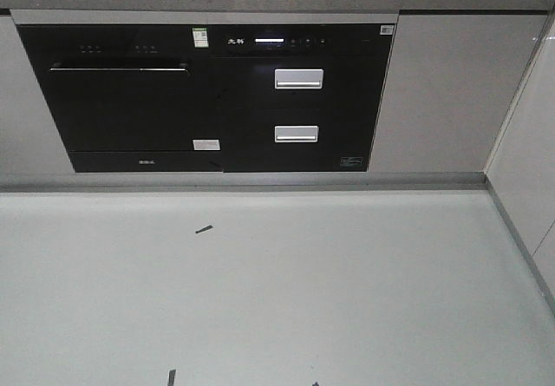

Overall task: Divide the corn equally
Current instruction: 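Drive the base forward toward the counter with the pot and plates, then continue driving forward until the counter edge is close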

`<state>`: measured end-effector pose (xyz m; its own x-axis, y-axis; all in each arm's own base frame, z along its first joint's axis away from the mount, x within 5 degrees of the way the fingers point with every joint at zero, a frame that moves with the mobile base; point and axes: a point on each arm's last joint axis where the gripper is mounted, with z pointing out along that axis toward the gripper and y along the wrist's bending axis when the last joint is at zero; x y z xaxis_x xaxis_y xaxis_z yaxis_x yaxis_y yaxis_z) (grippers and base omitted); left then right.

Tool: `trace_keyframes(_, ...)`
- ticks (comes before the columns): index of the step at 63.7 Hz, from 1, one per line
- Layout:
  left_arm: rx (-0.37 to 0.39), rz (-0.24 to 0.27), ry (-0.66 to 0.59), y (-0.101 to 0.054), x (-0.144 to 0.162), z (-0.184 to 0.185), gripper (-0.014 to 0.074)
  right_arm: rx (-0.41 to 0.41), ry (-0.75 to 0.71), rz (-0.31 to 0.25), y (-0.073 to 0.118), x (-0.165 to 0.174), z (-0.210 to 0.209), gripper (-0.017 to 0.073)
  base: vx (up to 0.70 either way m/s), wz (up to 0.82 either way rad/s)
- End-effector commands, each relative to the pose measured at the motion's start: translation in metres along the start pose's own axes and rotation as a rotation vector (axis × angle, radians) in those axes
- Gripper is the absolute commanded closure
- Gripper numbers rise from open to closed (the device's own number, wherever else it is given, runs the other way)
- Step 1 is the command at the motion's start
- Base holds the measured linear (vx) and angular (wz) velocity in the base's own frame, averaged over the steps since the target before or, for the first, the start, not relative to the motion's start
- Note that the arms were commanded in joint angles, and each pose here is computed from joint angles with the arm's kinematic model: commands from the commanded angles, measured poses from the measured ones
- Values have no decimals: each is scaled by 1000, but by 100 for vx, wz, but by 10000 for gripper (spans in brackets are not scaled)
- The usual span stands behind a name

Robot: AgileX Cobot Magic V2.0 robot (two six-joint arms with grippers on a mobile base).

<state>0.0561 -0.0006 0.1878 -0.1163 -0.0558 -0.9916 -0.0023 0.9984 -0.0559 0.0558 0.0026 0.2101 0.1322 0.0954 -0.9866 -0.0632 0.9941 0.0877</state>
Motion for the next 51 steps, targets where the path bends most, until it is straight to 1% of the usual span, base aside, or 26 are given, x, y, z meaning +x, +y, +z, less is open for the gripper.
trace_keyframes(1, 3, -8, -79, 0, -3, 0, 600, 8, -64, -20, -1, -4, 0, 562, 16, -6)
trace_keyframes(51, 3, -8, -79, 0, -3, 0, 600, 8, -64, -20, -1, -4, 0, 562, 15, -3)
